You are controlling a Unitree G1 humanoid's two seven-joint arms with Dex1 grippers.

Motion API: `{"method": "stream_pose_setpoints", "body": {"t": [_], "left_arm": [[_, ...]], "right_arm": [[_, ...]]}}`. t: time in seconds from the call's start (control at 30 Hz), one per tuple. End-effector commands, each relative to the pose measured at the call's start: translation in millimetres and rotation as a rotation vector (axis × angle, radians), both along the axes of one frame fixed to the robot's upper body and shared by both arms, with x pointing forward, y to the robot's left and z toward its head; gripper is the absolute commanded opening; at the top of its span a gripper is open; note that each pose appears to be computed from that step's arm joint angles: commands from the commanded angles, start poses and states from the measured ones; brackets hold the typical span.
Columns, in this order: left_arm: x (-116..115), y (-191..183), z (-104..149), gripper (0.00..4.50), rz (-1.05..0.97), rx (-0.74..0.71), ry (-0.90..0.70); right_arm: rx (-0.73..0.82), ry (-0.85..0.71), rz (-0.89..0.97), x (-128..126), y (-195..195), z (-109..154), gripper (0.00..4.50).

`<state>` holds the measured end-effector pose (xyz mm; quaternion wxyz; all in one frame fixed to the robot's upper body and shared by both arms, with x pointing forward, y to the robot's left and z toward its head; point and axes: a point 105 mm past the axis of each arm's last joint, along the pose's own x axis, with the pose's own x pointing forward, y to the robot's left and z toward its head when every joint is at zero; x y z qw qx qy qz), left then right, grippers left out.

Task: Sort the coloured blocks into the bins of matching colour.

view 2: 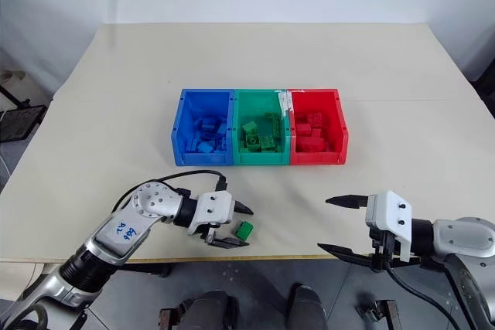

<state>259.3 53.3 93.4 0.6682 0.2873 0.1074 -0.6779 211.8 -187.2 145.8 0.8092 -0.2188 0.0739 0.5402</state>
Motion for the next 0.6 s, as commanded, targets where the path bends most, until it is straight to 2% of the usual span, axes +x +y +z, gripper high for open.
{"method": "stream_pose_setpoints", "body": {"t": [0.03,0.1,0.2,0.33,0.47,0.6], "left_arm": [[-4,-3,1,2.04,-0.013,-0.003,0.004],[-3,-3,3,1.57,-0.008,-0.019,-0.006],[7,-5,22,1.57,0.027,-0.116,-0.047],[33,-12,69,1.57,0.149,-0.369,-0.148],[75,-17,103,1.57,0.327,-0.512,-0.264],[117,-27,119,1.57,0.481,-0.541,-0.338]], "right_arm": [[0.003,-0.037,0.003,-2,3,4,4.50],[0.003,-0.038,-0.001,-2,2,3,4.50],[0.023,-0.066,-0.035,1,0,5,4.50],[0.139,-0.130,-0.181,12,-8,20,4.50],[0.246,-0.211,-0.358,23,-22,36,4.50],[0.302,-0.257,-0.476,28,-31,41,4.50]]}}
